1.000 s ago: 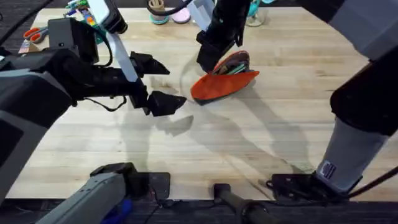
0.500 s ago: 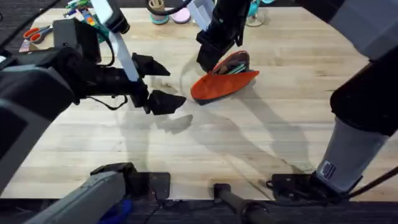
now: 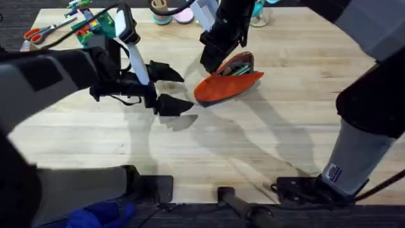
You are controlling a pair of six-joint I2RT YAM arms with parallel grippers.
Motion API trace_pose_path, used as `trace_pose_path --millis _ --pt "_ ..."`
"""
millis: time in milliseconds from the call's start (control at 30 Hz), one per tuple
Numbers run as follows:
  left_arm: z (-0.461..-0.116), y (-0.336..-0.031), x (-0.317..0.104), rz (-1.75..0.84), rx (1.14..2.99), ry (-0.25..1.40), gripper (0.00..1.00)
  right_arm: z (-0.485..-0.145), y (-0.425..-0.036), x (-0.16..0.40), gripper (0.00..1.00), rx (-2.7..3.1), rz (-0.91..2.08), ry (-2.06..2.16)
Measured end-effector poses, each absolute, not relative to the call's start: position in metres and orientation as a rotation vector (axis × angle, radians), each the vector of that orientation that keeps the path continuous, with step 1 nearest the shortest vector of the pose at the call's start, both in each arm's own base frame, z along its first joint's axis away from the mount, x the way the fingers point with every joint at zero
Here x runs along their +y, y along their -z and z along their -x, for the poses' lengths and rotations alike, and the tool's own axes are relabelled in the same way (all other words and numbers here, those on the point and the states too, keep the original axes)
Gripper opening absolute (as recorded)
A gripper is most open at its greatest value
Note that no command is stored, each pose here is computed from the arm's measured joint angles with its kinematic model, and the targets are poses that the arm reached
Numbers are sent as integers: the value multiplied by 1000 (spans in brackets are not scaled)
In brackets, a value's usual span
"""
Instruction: Unzip the bag, pick up the pens from the table one at a time and place them inside, then zip the bag closed.
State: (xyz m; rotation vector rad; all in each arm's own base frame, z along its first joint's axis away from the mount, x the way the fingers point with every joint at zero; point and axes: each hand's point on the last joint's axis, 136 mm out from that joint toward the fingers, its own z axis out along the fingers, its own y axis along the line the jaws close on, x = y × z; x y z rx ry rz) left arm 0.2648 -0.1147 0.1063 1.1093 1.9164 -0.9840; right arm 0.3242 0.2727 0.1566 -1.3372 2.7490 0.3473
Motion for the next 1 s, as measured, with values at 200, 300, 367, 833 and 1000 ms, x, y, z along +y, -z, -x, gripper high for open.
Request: trace_pose_path --millis 200,300,367,833,1000 --pt "-268 -101 -124 -1146 1753 1059 979 -324 -157 273 29 2749 1337 -347" --pt "-272 -96 -129 -1152 1691 1088 977 -324 -157 273 29 2748 1337 -348" --pt "-273 -94 -134 -1163 1649 1104 977 -324 -157 273 29 2748 1337 -348" --pt "-276 -90 -161 -1275 1474 1107 793 -324 -157 273 30 2747 1337 -348" --pt "-276 -90 -161 -1277 1469 1103 653 -324 -157 273 29 2747 1337 -348"
